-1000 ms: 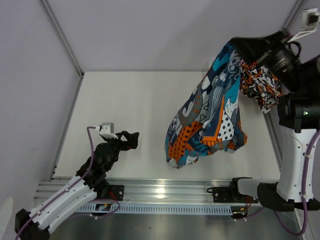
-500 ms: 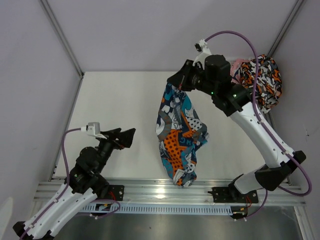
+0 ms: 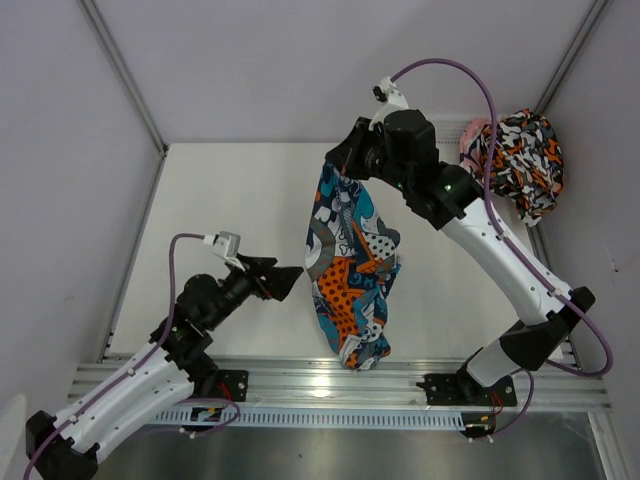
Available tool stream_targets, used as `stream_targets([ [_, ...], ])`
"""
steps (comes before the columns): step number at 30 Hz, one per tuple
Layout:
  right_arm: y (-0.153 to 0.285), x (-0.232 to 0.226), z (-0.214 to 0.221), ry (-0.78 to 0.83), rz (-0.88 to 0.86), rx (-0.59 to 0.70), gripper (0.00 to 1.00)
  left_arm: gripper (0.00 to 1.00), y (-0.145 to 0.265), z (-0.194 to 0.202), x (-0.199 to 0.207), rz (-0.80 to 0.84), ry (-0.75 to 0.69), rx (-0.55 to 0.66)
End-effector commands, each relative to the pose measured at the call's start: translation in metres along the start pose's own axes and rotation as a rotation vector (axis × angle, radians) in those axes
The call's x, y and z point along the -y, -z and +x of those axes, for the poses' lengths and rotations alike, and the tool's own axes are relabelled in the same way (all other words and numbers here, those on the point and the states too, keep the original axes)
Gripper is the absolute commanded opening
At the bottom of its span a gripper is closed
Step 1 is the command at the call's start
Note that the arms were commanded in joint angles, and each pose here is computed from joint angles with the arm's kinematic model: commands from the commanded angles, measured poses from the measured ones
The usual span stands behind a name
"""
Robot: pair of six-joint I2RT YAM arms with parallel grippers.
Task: Fold and stack the shorts
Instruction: Move the shorts to the center of the board
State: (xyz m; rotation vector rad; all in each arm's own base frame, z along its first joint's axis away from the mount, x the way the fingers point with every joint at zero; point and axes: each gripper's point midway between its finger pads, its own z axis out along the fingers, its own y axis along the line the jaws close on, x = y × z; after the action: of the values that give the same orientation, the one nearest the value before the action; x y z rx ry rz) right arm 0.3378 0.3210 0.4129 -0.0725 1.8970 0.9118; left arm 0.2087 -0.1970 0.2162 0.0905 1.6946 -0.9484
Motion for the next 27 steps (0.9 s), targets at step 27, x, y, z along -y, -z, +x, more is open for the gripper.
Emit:
stream_targets([
  [27, -0.037, 0.187, -0.116, -0.216, 0.396, 0.341, 0.00, 0.99, -0.016, 0.062, 0.011, 0.106, -0.126, -0.193],
])
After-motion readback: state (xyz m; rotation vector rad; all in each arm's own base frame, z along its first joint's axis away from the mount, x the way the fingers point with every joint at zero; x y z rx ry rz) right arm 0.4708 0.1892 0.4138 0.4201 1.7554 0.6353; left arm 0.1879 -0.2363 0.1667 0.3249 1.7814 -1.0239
